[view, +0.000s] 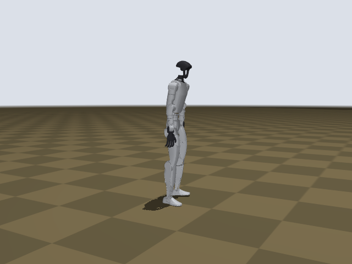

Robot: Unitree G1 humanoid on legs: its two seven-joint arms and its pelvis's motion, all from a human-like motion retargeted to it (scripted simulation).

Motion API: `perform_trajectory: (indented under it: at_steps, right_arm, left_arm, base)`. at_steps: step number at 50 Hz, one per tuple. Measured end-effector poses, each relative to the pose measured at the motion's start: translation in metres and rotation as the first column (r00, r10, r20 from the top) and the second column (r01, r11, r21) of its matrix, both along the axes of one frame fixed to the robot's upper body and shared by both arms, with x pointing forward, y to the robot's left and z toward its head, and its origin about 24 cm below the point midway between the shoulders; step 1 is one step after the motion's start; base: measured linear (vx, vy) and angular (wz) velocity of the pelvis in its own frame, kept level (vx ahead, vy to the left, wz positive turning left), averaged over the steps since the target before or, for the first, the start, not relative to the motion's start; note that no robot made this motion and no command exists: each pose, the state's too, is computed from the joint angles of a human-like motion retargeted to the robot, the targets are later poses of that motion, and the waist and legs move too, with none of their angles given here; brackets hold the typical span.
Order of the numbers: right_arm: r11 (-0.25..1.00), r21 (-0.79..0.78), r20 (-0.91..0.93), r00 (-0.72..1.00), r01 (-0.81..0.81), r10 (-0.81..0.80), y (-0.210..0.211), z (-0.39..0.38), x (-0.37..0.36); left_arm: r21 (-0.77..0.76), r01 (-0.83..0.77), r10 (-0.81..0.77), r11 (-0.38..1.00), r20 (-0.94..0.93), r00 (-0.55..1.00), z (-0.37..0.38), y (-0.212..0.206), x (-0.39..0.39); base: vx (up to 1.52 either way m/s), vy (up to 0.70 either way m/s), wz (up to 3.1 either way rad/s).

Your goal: Upper body actions

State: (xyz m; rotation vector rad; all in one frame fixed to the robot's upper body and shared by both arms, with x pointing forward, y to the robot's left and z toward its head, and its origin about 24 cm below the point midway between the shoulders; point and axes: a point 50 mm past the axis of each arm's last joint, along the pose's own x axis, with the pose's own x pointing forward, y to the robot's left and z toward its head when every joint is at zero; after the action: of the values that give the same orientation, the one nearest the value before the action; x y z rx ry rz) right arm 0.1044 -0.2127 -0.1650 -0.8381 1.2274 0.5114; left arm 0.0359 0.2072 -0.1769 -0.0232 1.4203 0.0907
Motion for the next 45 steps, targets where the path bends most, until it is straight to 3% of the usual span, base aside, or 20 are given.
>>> perform_trajectory:
  at_steps: [6, 9, 12, 14, 19, 23, 28, 36, 41, 45]
  right_arm:
    - [0.993, 0.069, 0.207, 0.975, -0.095, 0.079, 0.023, 0.017, 0.057]
    - [0.979, 0.093, 0.342, 0.929, -0.181, 0.139, 0.036, 0.034, 0.092]
    - [0.958, 0.118, 0.482, 0.859, -0.261, 0.175, 0.043, 0.059, 0.127]
    - [0.936, 0.108, 0.576, 0.788, -0.336, 0.216, 0.045, 0.083, 0.151]
    - [0.826, -0.043, 0.723, 0.553, -0.562, 0.414, 0.055, 0.151, 0.199]
    - [0.754, -0.254, 0.803, 0.303, -0.605, 0.513, 0.055, 0.219, 0.231]
    - [0.719, -0.384, 0.861, 0.057, -0.579, 0.506, 0.049, 0.299, 0.253]
    - [0.531, -0.610, 0.739, -0.182, -0.588, 0.649, 0.043, 0.376, 0.249]
    - [0.487, -0.552, 0.765, -0.178, -0.677, 0.619, 0.050, 0.346, 0.239]
    - [0.460, -0.445, 0.819, -0.142, -0.768, 0.556, 0.063, 0.322, 0.230]
  left_arm:
    - [-0.003, 0.079, -0.076, 0.997, 0.203, 0.976, 0.011, -0.004, 0.068]
    - [0.055, 0.205, -0.211, 0.977, 0.374, 0.903, 0.031, -0.002, 0.123]
    - [0.209, 0.403, -0.451, 0.891, 0.514, 0.730, 0.067, 0.003, 0.182]
    - [0.379, 0.511, -0.630, 0.772, 0.565, 0.532, 0.104, 0.001, 0.225]
    - [0.704, 0.465, -0.823, 0.537, 0.558, 0.105, 0.209, 0.000, 0.292]
    - [0.842, 0.311, -0.862, 0.441, 0.493, -0.113, 0.288, -0.001, 0.315]
    - [0.871, 0.133, -0.845, 0.472, 0.490, -0.213, 0.358, -0.001, 0.329]
    - [0.807, 0.149, -0.754, 0.571, 0.588, -0.294, 0.403, -0.013, 0.338]
    - [0.874, 0.195, -0.808, 0.446, 0.486, -0.332, 0.391, -0.015, 0.329]
    - [0.867, 0.227, -0.812, 0.444, 0.496, -0.306, 0.368, -0.006, 0.320]
  base:
    - [-0.23, 0.11, -0.60]
    - [-0.36, -0.03, 0.15]
    - [-0.35, -0.14, 0.32]
    - [-0.48, -0.14, -0.11]
    - [-0.30, -0.11, -0.06]
    - [-0.30, -0.09, 0.22]
    - [-0.22, -0.02, 0.02]
    - [-0.11, 0.05, -0.06]
    - [0.01, 0.01, -0.12]
    - [0.13, 0.07, -0.08]
